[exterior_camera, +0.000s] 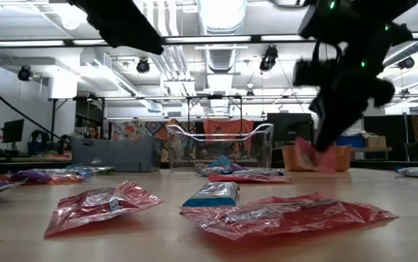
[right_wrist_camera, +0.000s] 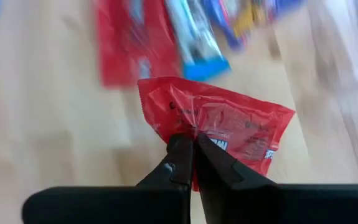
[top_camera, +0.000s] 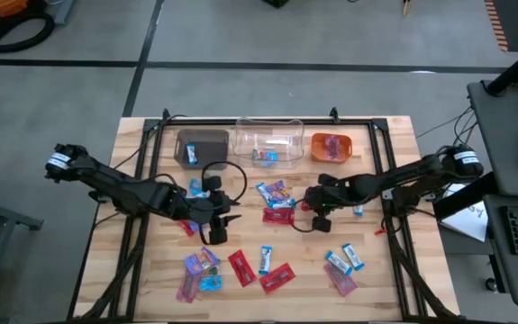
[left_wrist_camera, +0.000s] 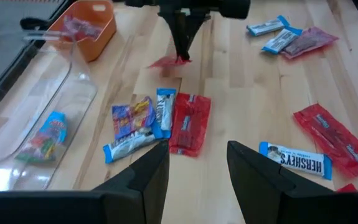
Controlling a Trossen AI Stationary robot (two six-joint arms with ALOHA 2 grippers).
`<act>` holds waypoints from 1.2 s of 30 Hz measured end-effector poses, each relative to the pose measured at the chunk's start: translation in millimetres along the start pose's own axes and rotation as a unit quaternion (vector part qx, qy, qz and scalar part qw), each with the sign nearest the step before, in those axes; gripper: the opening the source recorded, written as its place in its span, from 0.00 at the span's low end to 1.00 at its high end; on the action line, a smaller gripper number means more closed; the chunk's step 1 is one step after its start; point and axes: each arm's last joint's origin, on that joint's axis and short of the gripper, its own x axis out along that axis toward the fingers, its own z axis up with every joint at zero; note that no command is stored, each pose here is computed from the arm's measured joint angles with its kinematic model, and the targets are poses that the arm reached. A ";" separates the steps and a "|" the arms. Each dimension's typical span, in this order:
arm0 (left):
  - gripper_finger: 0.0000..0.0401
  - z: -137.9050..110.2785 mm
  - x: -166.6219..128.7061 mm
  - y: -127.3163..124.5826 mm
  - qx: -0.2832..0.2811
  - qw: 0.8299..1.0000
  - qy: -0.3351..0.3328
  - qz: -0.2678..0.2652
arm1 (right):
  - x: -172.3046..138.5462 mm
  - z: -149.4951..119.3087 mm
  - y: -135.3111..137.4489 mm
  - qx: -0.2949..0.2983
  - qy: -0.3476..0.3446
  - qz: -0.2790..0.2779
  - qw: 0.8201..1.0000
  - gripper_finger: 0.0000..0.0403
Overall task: Sort candy
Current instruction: Put the red candy into the orange bin
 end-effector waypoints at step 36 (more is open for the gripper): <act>0.19 -7.3 112.5 -15.5 0.090 0.982 -0.107 -0.125 | -16.0 51.2 32.8 -0.084 -0.254 0.277 0.923 0.02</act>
